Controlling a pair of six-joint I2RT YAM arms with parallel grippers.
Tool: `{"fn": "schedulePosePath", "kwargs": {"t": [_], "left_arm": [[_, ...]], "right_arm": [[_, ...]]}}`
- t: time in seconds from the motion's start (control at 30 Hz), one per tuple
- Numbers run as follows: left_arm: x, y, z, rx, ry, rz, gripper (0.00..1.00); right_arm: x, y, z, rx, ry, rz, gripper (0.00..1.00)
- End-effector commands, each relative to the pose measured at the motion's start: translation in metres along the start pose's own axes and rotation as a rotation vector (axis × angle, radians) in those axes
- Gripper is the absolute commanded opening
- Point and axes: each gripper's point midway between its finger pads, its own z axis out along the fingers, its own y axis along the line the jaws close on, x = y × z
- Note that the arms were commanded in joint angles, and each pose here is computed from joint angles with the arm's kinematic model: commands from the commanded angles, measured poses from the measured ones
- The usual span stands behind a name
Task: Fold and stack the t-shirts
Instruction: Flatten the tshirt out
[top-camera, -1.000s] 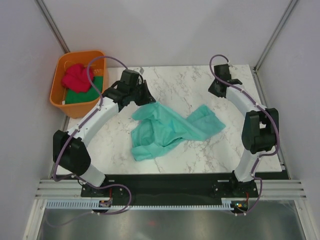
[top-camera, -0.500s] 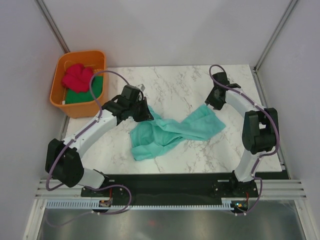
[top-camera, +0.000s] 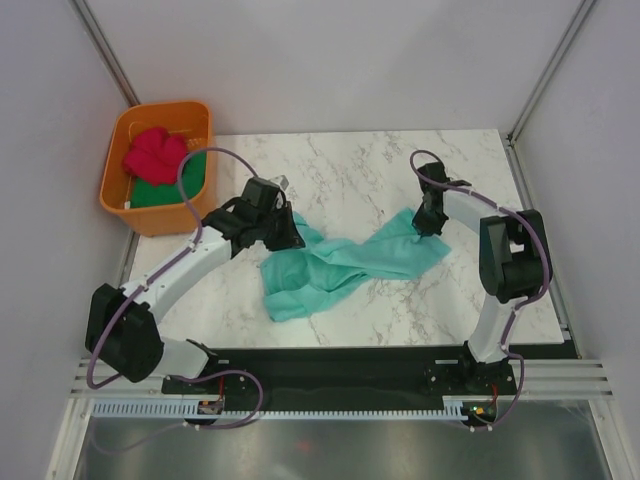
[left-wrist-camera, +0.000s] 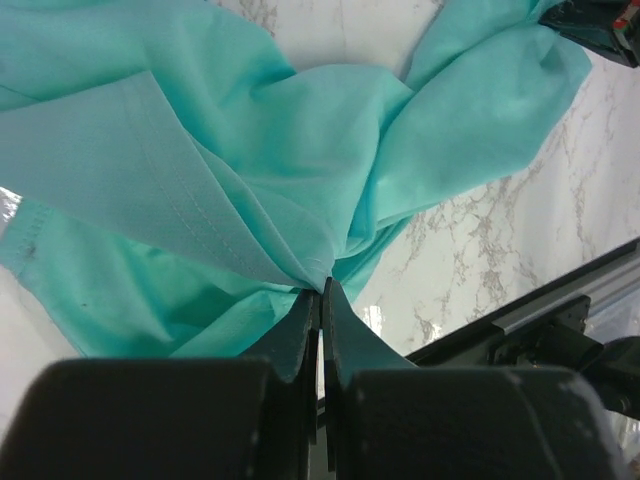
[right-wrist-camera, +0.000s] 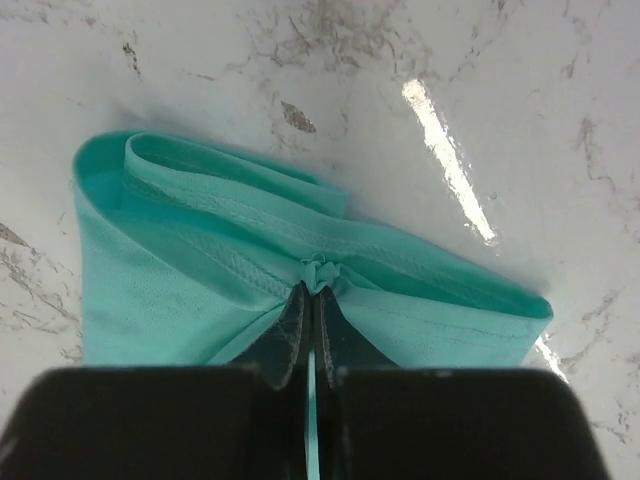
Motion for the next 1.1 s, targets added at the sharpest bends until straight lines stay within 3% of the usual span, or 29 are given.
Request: {"fn": "schedulePosePath", "kwargs": {"t": [0.0,0.03,0.07,0.1,0.13,0.17,0.23,0.27,0.37,0.5,0.53,0.6,0.63,0.67,0.73,0.77,0.8,0.9,0.93,1.0,1.03,1.07], "left_arm": [[-0.041,-0.003,-0.001,-0.047,-0.110,0.058,0.02],[-0.056,-0.001,0.007,-0.068,-0.124,0.056,0.02],[-0.106,-0.015,-0.011,-0.046,-0.235,0.048,0.02],[-0.130,-0.020,-0.017,-0.039,-0.276,0.047,0.02],[-0.153,-0.029,-0.027,-0.026,-0.322,0.041,0.02],[-0.201,-0.052,-0.057,0.001,-0.439,0.040,0.02],[-0.227,-0.074,-0.092,0.016,-0.512,0.062,0.02],[-0.254,-0.091,-0.128,0.024,-0.626,0.065,0.02],[-0.257,-0.103,-0.160,0.039,-0.678,0.078,0.02],[-0.213,-0.107,-0.170,0.071,-0.624,0.111,0.02],[-0.201,-0.106,-0.165,0.076,-0.595,0.117,0.02],[-0.156,-0.098,-0.136,0.063,-0.479,0.141,0.02],[-0.132,-0.105,-0.144,0.097,-0.460,0.161,0.02],[-0.098,-0.087,-0.117,0.067,-0.363,0.139,0.02],[-0.053,-0.080,-0.112,0.085,-0.290,0.131,0.02],[-0.016,-0.053,-0.085,0.023,-0.193,0.092,0.02],[0.003,-0.041,-0.077,0.001,-0.156,0.077,0.02],[0.070,-0.007,-0.041,-0.020,0.001,0.006,0.02],[0.094,0.005,-0.030,-0.022,0.061,-0.007,0.06],[0.109,-0.003,-0.024,0.037,0.109,-0.042,0.26],[0.113,-0.001,-0.023,0.035,0.118,-0.042,0.42],[0.111,-0.002,-0.024,0.037,0.108,-0.027,0.47]], "right_arm": [[-0.043,0.013,-0.011,-0.003,-0.128,0.010,0.00],[-0.078,0.032,-0.032,-0.050,-0.201,0.013,0.00],[-0.092,0.033,-0.041,-0.044,-0.213,0.017,0.00],[-0.112,0.037,-0.055,-0.051,-0.254,0.027,0.00],[-0.151,0.055,-0.091,-0.113,-0.348,0.041,0.00],[-0.167,0.057,-0.110,-0.127,-0.389,0.043,0.00],[-0.208,0.060,-0.161,-0.145,-0.539,0.079,0.00],[-0.219,0.054,-0.182,-0.143,-0.593,0.092,0.00],[-0.236,0.031,-0.226,-0.132,-0.696,0.150,0.00],[-0.217,0.012,-0.232,-0.134,-0.705,0.170,0.00],[-0.199,0.006,-0.210,-0.114,-0.656,0.158,0.00],[-0.180,-0.004,-0.207,-0.125,-0.637,0.174,0.00],[-0.154,-0.017,-0.178,-0.074,-0.571,0.155,0.00],[-0.142,-0.026,-0.176,-0.064,-0.558,0.157,0.00],[-0.096,-0.054,-0.134,0.030,-0.456,0.140,0.00],[-0.083,-0.066,-0.129,0.056,-0.447,0.147,0.00],[-0.052,-0.086,-0.103,0.117,-0.381,0.127,0.00],[-0.011,-0.113,-0.072,0.187,-0.307,0.121,0.00],[-0.004,-0.118,-0.064,0.207,-0.283,0.124,0.00],[0.007,-0.124,-0.056,0.225,-0.245,0.116,0.02],[0.009,-0.125,-0.055,0.230,-0.233,0.113,0.11],[0.008,-0.124,-0.056,0.226,-0.233,0.117,0.19]]}}
